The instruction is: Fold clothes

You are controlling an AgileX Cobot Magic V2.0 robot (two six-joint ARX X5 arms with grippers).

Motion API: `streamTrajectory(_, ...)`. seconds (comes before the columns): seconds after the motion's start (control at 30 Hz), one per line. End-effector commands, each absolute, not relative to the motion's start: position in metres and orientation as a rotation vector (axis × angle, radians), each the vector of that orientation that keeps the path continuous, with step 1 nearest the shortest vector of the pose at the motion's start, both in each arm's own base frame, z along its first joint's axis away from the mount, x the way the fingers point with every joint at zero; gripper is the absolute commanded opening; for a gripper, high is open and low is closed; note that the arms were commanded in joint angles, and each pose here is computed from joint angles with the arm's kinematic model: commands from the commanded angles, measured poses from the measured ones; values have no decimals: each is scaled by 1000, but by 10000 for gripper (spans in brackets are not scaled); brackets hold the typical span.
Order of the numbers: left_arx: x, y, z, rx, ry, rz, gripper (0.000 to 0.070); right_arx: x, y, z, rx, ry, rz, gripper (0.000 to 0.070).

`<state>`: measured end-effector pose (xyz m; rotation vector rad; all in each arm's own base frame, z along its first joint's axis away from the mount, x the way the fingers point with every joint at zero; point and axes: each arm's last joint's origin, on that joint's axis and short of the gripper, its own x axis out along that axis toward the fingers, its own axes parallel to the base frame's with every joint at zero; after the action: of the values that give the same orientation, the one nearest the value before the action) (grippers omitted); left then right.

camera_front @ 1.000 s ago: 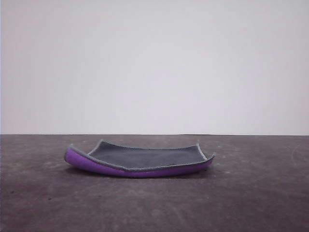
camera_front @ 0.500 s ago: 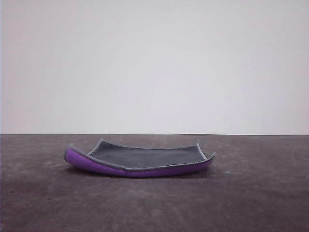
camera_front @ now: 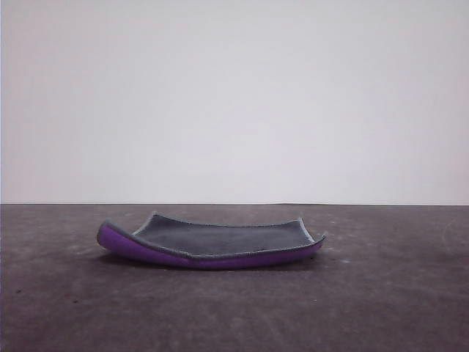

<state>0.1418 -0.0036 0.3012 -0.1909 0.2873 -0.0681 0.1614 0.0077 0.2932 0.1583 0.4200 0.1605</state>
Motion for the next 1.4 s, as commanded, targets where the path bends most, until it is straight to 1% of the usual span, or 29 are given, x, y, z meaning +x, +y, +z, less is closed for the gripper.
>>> streamTrajectory(0.0,157,-5,310,-97,346,-104,0,177,8,301,70,466,182,0)
streamTrajectory(0.1,182,-7,317,-54,462,-165,0,200,9,309,14,531,223,0)
streamTrajectory(0.2,204,-9,316,-44,535,-242,0,217,12,312,37,553,317,0)
streamTrajectory(0.3,221,-12,310,-88,601,-317,0,227,13,309,49,579,341,0)
streamTrajectory(0.5,240,-15,295,-147,684,-399,0,235,14,297,67,652,359,0)
streamTrajectory(0.63,243,-15,293,-152,692,-407,0,235,14,297,69,657,360,9)
streamTrajectory(0.7,243,-15,293,-154,691,-412,0,235,14,297,71,657,367,71)
streamTrajectory(0.73,243,-15,293,-156,691,-417,24,235,14,297,74,657,375,147)
streamTrajectory(0.77,243,-15,293,-160,692,-425,73,235,15,297,78,656,385,223)
streamTrajectory(0.83,243,-16,292,-178,697,-443,221,235,15,297,88,653,412,378)
streamTrajectory(0.87,244,-17,291,-191,702,-450,282,236,16,297,94,652,420,443)
streamTrajectory(0.9,245,-17,290,-204,706,-455,326,237,16,296,103,652,424,496)
streamTrajectory(1.0,252,-17,284,-219,732,-467,324,243,16,293,118,652,431,499)
streamTrajectory(1.07,257,-18,278,-243,746,-488,324,250,17,288,149,664,443,499)
streamTrajectory(1.13,265,-19,273,-270,752,-517,324,258,19,281,175,680,464,499)
streamTrajectory(1.37,299,-25,250,-379,760,-623,324,290,35,251,213,718,540,499)
